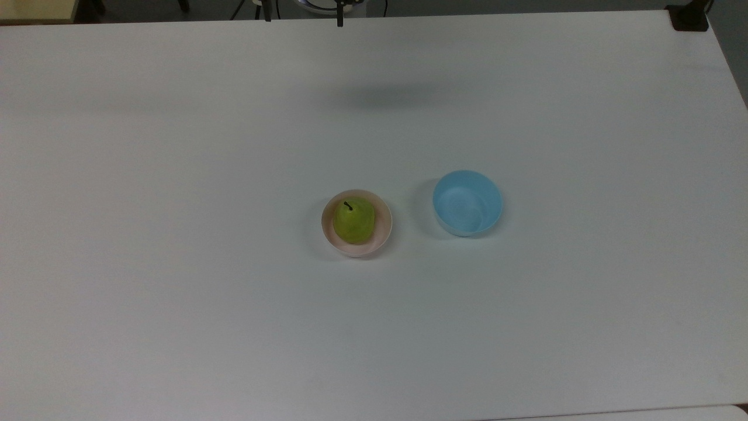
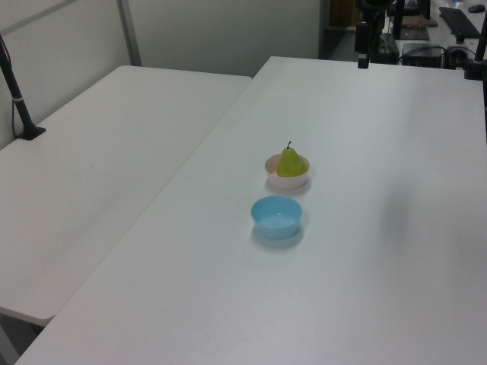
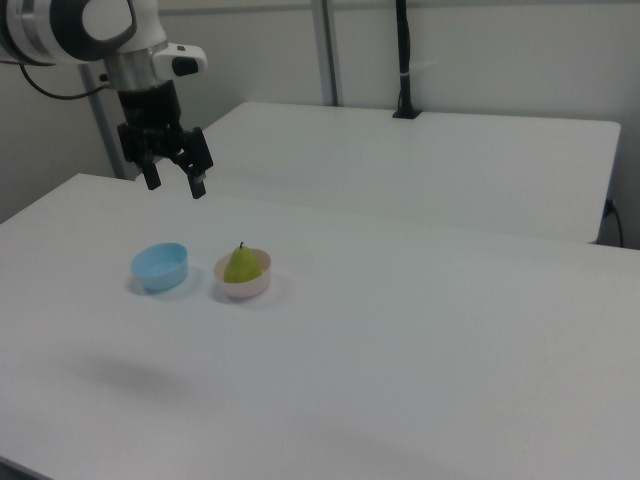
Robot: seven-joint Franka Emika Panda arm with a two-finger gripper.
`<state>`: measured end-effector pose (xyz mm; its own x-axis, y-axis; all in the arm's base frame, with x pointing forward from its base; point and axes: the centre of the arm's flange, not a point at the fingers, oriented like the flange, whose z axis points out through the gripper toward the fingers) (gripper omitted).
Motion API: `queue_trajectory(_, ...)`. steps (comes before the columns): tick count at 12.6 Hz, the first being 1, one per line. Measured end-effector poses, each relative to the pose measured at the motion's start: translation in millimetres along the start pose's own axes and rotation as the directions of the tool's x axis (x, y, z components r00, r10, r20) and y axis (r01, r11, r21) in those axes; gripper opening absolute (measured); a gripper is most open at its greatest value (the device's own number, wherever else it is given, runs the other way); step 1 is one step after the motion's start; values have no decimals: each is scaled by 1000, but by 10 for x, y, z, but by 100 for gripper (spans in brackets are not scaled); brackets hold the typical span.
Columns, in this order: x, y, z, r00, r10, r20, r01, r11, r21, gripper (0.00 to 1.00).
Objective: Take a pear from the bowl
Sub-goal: 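Move the open gripper over the pink bowl holding the green pear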
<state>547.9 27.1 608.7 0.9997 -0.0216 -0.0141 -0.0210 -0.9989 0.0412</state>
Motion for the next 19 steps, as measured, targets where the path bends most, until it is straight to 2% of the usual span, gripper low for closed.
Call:
queue_trajectory(6,11,-6,25,1000,-23,5,23,1000,0,100)
queue_trajectory(8,48,-12,93,997,-74,15,74,997,0,100)
queue_trajectory(12,284,-44,313,991,-132,-21,132,991,-2,100)
queue_trajectory(19,855,-134,1136,988,-144,-57,144,990,-4,100)
